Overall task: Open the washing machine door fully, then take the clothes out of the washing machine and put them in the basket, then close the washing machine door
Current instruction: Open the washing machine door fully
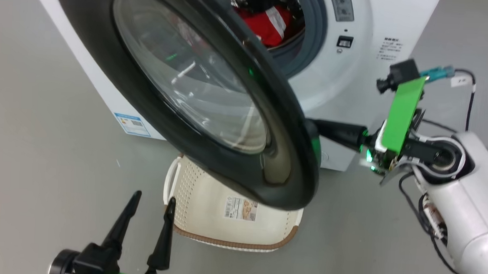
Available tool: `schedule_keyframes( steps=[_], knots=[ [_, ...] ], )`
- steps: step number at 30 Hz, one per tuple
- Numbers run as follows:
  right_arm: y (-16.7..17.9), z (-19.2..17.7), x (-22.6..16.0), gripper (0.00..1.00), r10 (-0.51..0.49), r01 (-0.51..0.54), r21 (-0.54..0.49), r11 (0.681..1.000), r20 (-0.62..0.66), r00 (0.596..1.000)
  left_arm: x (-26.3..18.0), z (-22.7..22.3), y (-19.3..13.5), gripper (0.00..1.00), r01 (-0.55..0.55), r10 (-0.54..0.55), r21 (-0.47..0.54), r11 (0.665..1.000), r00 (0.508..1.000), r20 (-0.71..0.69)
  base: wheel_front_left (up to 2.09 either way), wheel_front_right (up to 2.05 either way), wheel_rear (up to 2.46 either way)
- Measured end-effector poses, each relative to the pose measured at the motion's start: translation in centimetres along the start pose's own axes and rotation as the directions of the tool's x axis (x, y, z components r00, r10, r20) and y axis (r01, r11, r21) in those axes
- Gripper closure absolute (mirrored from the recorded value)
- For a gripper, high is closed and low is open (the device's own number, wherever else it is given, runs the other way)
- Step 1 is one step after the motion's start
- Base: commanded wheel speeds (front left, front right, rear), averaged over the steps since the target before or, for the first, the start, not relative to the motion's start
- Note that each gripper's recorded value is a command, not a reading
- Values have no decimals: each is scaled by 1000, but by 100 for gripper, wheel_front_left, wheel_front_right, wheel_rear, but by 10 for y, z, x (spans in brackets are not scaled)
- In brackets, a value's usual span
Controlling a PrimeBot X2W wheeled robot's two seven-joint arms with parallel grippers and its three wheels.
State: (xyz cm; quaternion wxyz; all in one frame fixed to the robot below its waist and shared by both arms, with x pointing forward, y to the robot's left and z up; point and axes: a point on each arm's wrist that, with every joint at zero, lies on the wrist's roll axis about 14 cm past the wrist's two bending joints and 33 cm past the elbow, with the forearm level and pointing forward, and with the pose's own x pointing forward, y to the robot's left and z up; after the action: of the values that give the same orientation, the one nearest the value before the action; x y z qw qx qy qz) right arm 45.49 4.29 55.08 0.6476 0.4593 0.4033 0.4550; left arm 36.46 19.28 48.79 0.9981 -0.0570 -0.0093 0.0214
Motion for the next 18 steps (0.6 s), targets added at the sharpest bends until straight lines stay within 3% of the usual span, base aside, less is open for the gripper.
schedule_keyframes(
  steps=[18],
  knots=[
    [17,-88,35,100,87,-80,45,996,-198,976,-43,12,25,0,-102,102,4,995,994,32,0,0,0]
  ],
)
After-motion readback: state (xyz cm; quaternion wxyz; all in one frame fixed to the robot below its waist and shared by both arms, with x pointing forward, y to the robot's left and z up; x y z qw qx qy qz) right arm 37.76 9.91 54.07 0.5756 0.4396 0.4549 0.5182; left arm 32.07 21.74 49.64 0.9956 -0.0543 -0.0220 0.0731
